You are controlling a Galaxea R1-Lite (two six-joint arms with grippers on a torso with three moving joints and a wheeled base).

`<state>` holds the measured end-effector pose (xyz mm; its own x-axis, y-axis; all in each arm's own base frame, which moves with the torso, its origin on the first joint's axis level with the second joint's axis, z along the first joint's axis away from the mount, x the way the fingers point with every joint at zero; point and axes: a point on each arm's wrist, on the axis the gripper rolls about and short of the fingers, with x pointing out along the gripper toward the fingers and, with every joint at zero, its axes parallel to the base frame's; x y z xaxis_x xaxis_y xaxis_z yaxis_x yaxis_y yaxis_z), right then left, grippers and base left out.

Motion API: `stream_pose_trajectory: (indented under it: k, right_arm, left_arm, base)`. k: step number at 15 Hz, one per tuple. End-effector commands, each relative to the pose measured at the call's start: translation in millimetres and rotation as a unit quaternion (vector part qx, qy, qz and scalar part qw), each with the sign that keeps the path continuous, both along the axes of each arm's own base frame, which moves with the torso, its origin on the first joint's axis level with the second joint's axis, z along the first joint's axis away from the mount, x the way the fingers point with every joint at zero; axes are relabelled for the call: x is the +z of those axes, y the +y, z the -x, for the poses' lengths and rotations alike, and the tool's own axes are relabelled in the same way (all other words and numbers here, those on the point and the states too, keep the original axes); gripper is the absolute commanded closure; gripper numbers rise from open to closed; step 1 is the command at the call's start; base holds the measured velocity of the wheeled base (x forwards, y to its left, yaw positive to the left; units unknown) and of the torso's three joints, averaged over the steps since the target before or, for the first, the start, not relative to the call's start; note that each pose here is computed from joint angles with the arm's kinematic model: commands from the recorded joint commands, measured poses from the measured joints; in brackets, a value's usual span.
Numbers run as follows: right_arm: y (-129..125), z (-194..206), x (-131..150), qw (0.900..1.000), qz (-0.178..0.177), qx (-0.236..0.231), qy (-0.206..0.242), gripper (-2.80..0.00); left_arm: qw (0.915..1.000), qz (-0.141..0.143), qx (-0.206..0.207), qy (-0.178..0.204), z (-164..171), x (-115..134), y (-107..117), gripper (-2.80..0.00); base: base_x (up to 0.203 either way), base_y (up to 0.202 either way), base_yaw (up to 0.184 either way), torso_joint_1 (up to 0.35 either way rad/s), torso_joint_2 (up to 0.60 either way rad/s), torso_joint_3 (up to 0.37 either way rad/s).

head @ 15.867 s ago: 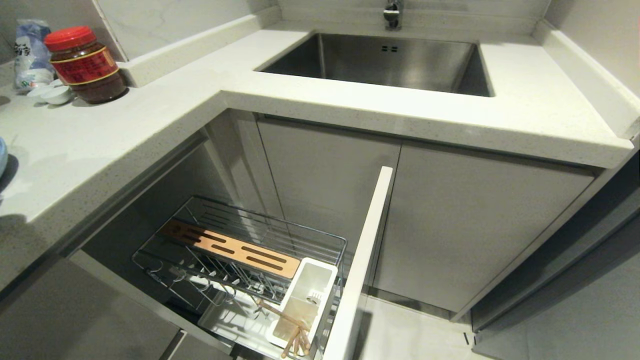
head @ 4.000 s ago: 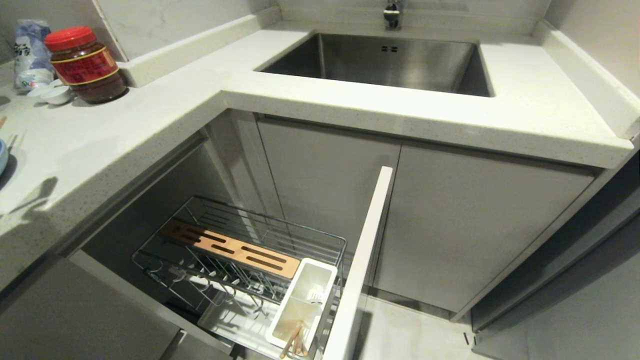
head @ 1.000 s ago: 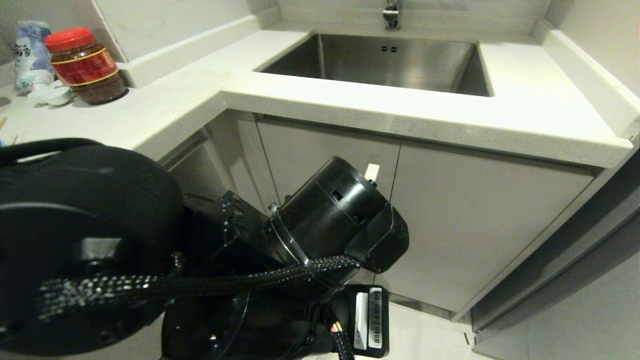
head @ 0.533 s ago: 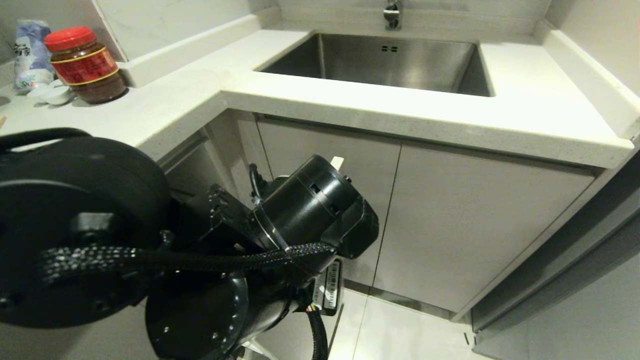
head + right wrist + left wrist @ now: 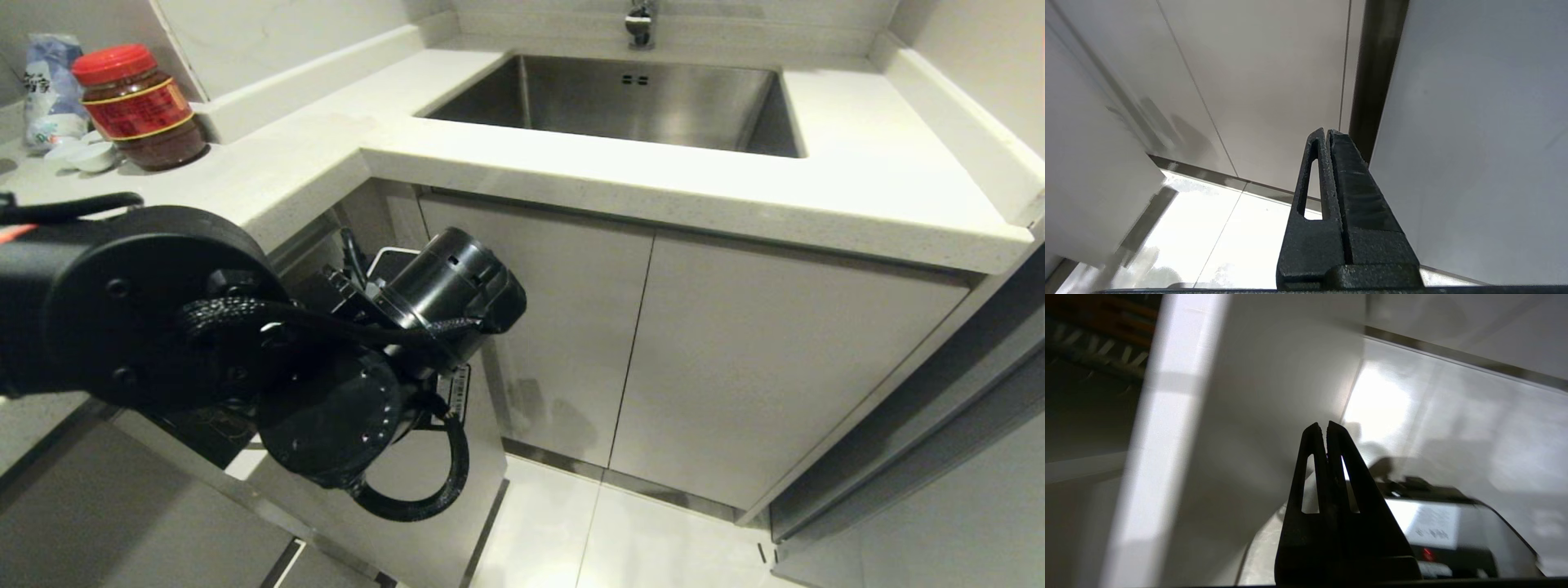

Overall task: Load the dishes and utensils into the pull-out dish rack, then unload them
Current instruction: Close the cupboard

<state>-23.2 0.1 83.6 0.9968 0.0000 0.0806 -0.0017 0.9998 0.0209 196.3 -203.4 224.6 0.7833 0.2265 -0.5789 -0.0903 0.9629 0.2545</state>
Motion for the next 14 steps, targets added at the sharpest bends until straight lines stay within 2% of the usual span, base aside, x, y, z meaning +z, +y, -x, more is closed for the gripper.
stream_pose_trajectory:
  k: [1,4,8,11,14]
  right_arm:
    - [0.0,-2.0,-7.1,1.0,0.0,0.0,0.012,0.0]
    - [0.0,-2.0,-7.1,1.0,0.0,0.0,0.012,0.0]
    - [0.0,-2.0,-7.2,1.0,0.0,0.0,0.012,0.0]
    - [0.0,-2.0,-7.2,1.0,0.0,0.0,0.012,0.0]
    - [0.0,-2.0,-7.1,1.0,0.0,0.0,0.012,0.0]
  left_arm:
    - [0.9983,-0.037,0.045,0.007,-23.9,-12.7,10.7,0.0]
    - [0.9919,-0.08,0.097,0.014,-49.2,-20.2,33.3,0.0]
    - [0.9803,-0.122,0.155,0.01,-68.7,-18.0,63.5,0.0]
    - [0.9729,-0.137,0.187,0.009,-78.2,-11.5,83.6,0.0]
    - [0.9713,-0.142,0.191,0.009,-79.6,-10.4,86.5,0.0]
  base:
    - [0.0,0.0,0.0,0.0,0.0,0.0]
    - [0.0,0.0,0.0,0.0,0.0,0.0]
    - [0.0,0.0,0.0,0.0,0.0,0.0]
    - [0.0,0.0,0.0,0.0,0.0,0.0]
    - [0.0,0.0,0.0,0.0,0.0,0.0]
